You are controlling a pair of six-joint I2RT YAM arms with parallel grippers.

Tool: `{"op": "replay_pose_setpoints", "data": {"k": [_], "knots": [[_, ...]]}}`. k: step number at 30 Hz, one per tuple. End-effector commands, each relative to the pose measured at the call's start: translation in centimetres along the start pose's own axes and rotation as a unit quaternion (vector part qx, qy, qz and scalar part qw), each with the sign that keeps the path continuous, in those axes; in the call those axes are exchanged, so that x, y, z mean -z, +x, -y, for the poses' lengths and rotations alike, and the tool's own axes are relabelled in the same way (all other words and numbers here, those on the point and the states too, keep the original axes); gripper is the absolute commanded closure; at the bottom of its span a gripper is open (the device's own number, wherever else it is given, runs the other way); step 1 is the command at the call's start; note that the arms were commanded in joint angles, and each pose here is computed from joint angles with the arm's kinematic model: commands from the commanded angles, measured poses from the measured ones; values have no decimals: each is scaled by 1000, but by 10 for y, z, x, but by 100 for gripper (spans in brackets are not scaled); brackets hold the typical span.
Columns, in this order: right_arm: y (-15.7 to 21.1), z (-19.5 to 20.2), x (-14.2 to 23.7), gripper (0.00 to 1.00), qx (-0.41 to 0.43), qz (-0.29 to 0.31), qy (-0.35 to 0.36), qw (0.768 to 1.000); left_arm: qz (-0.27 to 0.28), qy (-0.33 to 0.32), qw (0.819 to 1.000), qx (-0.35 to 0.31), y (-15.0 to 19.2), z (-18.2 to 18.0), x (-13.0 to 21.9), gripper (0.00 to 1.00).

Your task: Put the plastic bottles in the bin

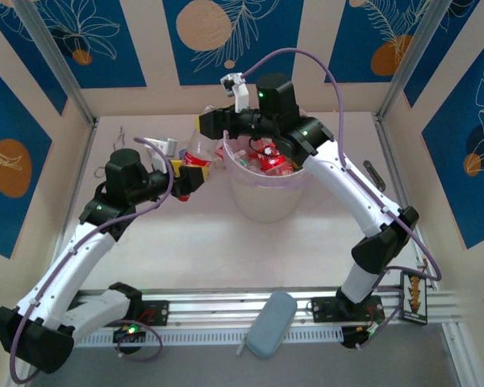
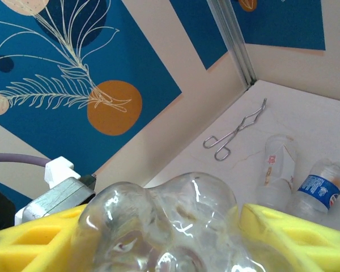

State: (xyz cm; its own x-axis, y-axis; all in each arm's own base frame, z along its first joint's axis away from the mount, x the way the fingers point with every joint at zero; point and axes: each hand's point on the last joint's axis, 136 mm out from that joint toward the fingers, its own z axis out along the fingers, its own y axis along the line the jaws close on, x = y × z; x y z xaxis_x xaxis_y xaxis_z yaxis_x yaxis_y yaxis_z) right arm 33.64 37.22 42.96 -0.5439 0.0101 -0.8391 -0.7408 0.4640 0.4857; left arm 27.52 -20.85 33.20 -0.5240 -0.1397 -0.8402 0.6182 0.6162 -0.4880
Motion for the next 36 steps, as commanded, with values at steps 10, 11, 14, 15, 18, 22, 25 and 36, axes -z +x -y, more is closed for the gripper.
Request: {"op": "replay_pose_setpoints", "data": {"k": [10,11,14,15,18,22,25,36], "knots": [[-84,-8,82,43,100,118,69,986,111,-101,988,-41,-48,-5,55,0],[-91,-6,94,43,105,130,79,983,101,-130,986,-36,-47,-14,56,0],[-107,5,127,43,112,159,110,975,78,-157,984,-31,-46,-25,49,0],[-110,9,137,43,112,167,122,972,77,-150,985,-29,-48,-24,45,0],[-117,29,167,43,109,186,167,962,78,-123,989,-20,-55,-21,29,0],[-121,51,202,43,102,213,213,948,64,-105,992,-25,-62,-16,5,4],[-119,71,219,43,105,219,263,934,38,-111,992,-41,-61,-15,-17,4],[-85,133,216,44,114,109,369,916,-28,-115,991,-62,-43,-15,-85,0]]}}
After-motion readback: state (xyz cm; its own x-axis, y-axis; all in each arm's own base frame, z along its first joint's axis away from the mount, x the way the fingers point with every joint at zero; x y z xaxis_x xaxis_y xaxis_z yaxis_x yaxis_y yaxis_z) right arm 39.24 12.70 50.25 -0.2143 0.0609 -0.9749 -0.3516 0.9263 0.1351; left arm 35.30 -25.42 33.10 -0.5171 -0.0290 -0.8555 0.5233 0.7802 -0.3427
